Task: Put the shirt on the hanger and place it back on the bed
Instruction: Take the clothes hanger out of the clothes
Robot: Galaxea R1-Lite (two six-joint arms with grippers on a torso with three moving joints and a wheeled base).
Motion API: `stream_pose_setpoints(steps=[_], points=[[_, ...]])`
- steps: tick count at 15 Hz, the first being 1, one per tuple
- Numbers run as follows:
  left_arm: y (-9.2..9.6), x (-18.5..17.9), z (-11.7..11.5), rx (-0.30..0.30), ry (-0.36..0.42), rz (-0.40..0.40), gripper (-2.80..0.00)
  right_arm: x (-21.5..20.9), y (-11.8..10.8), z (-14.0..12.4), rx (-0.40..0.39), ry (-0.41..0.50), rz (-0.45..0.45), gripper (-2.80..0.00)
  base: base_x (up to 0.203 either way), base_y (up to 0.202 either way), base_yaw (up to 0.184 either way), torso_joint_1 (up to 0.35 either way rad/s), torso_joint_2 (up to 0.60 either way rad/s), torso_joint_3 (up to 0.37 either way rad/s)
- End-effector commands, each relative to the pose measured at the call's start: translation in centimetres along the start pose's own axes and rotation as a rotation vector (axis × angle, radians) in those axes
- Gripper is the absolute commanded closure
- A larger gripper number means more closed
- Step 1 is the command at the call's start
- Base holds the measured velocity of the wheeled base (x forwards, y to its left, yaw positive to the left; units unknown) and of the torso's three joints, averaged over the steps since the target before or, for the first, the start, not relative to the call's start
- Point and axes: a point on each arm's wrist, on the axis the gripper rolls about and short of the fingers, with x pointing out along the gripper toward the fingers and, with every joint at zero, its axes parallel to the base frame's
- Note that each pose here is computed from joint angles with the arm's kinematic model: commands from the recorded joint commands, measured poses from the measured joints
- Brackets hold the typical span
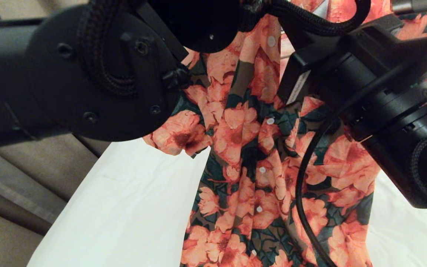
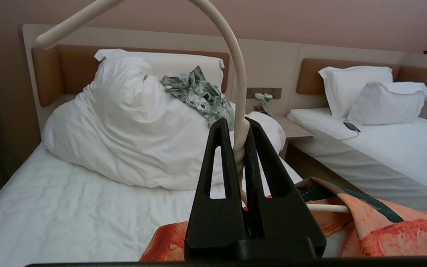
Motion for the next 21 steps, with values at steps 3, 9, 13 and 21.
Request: stream_pose_setpoints(steps=[3,9,13,21], points=[[-0.4,-0.2,0.1,-0.009,-0.003,-0.004,0.0,0.8,0.4,-0.2,-0.004,0.003,-0.003,-2.8,0.0,0.0,0.0,0.0,0.0,0.0],[-0.2,-0.2,0.2,-0.01,-0.005,-0.001,0.0,2.2,0.6,0.3,0.007,-0.029,-0.022,-2.8,0.0,0.0,0.0,0.0,0.0,0.0],[-0.1,-0.2,0.5,-0.029,-0.012,0.0,0.0,3.0,0.8,0.3,0.008,-0.037,0.013,-2.8,0.0,0.0,0.0,0.0,0.0,0.0],[0.1,-0.3,0.9,-0.056,-0.017,0.003,0.0,3.3,0.6,0.2,0.009,-0.038,0.057,0.0,0.0,0.0,0.0,0.0,0.0,0.0]])
